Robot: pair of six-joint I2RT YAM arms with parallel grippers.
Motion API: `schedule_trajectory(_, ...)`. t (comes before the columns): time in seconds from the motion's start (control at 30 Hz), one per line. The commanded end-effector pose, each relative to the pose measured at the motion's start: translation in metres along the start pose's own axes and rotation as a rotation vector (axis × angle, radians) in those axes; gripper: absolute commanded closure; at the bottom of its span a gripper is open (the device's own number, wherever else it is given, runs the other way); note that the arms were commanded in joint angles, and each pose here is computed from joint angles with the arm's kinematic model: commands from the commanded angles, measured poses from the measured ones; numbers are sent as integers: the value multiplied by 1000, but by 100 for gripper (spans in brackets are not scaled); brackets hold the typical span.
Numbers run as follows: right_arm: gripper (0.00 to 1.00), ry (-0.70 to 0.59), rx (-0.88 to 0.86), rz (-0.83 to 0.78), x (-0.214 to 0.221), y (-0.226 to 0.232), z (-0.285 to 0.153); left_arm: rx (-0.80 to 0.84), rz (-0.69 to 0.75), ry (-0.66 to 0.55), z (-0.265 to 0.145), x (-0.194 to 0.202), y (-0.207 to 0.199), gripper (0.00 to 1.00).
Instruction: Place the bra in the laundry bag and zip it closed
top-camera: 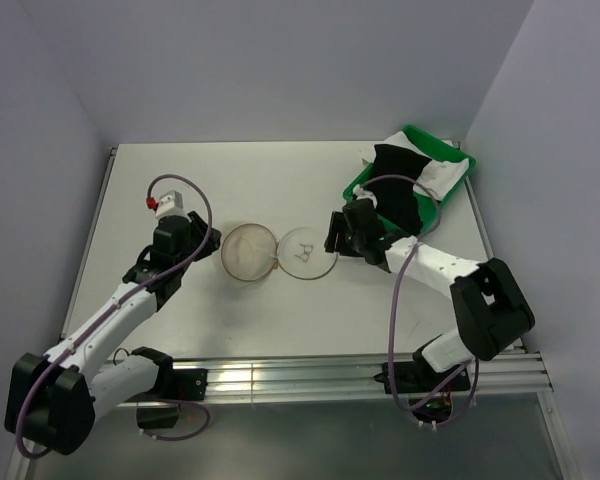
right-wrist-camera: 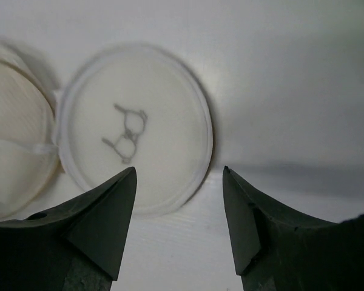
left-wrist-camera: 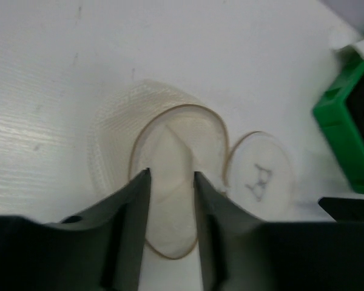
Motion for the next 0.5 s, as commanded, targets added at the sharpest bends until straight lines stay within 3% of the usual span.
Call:
schedule_trajectory(0.0,34,-184,-10,36,-57,4,-26,140,-31,-34,-18,-11,-18,56)
schedule_trajectory(0.13,35,-285,59,108,-104,-18,-33,300,3,-34,-37,-19,-37,49)
schedule_trajectory(0.23,46,-353,177,174,-137,-48,-31,440,34,-37,-52,-22,-55,48)
schedule_trajectory(0.33,53,-350,303,232,-160,-81,-15,556,56,-17,-66,-19,-71,48)
schedule_trajectory(0.47,53,-377,422,314,-190,-119,-1,665,64,17,-75,-4,-79,48)
Point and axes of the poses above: each gripper's point midway between its finger pads, its own z axis out along the fingers, its own y axis along the line the jaws close on, x = y × z, the point moved 10 cm from there along -z, back along the fingers, and after that the axes turned 2 degrees about z, right-handed, at the moved point
